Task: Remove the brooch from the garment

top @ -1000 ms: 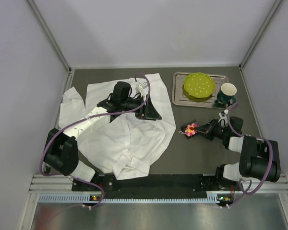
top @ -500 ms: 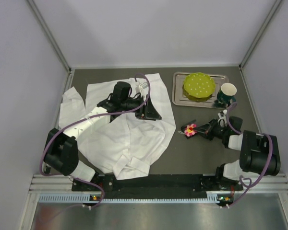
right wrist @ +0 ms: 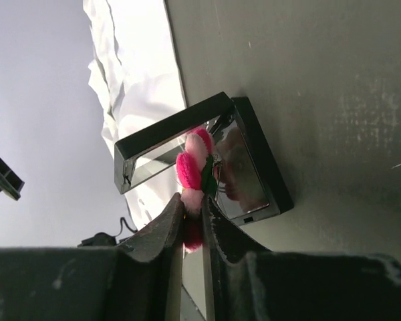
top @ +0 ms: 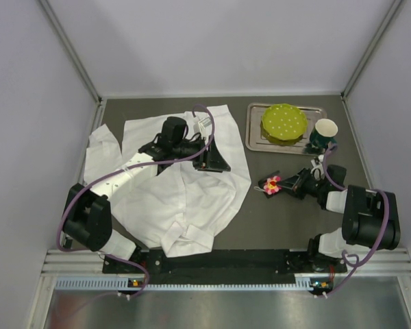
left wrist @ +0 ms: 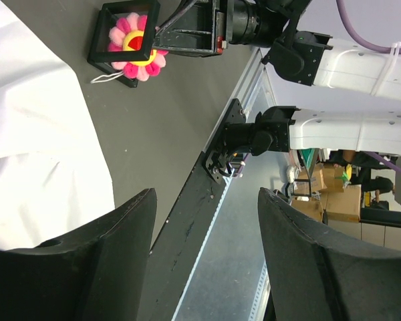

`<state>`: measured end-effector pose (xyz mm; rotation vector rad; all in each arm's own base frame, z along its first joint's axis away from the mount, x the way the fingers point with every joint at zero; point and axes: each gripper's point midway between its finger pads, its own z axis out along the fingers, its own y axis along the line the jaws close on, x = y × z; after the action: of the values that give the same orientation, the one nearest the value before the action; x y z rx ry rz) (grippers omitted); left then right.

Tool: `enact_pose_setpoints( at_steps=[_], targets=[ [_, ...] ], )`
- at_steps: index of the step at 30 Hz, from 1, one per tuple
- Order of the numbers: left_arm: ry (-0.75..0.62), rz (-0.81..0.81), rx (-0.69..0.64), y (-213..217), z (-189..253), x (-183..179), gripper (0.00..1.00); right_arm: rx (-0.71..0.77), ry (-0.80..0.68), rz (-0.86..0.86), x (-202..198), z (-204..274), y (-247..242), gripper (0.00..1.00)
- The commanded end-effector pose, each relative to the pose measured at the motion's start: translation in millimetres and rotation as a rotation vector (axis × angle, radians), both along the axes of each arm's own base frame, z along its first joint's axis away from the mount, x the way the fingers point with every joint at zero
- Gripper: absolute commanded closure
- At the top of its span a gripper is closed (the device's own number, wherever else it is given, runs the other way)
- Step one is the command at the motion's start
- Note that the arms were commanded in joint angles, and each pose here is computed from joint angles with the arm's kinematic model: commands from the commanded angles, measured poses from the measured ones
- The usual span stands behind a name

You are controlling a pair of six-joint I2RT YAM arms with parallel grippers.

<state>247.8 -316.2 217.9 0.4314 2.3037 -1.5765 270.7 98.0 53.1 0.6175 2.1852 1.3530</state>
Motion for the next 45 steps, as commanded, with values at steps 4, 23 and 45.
enact_pose_setpoints(
  at_steps=[4,23,45],
  targets=[
    [-0.042,-0.027,-0.039,-3,9,-2,0.33,-0.118,-0.076,-0.010,14,7,-14,0.82],
    [-0.044,-0.034,-0.040,-4,8,-4,0.33,-0.158,-0.068,-0.003,12,4,-15,0.97],
    [-0.044,-0.039,-0.043,-5,9,-5,0.33,-0.051,-0.063,0.060,5,4,3,1.00]
  ],
)
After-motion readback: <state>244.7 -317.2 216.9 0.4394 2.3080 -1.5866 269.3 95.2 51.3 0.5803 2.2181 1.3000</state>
